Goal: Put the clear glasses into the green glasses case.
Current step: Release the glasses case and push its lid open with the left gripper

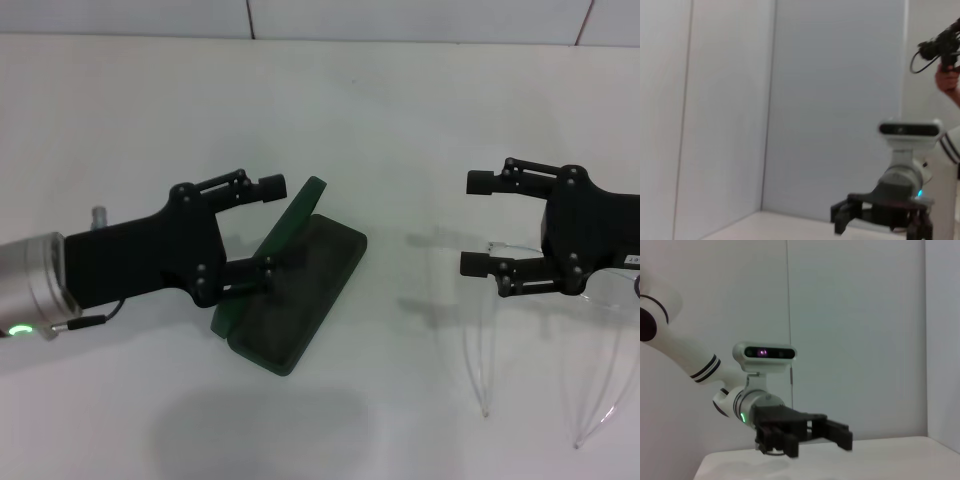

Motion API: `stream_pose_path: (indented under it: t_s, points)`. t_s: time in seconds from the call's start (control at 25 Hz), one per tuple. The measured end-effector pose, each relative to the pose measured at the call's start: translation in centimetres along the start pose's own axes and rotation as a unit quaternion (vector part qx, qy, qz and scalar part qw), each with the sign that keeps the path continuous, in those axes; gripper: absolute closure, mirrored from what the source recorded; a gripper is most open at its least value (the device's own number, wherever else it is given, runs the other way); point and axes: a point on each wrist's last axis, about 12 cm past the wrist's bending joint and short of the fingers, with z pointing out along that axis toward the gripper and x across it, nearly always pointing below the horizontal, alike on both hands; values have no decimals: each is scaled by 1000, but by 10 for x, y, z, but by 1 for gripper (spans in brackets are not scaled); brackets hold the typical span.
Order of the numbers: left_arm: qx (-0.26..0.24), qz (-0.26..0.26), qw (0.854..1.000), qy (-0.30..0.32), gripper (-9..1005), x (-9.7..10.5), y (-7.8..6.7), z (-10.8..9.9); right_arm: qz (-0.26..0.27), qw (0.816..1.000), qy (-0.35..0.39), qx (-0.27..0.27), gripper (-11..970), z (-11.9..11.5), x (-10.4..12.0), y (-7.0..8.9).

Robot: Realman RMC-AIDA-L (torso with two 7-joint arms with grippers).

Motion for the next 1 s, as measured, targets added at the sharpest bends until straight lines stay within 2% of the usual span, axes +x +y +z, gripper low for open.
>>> stream_pose_path:
  t_s: [0.24,0.56,1.0]
  points:
    - [-35,-48,998,36,232,16,-2,-8,1,1000,1,0,75,-3,-1,0]
    - [-101,-56,993,20,246,41,-30,-33,-1,1000,4,3,76,-5,0,0]
    - [-141,-46,989,15,267,60,-57,-43,-7,1000,9,-10,76,2,-4,-4]
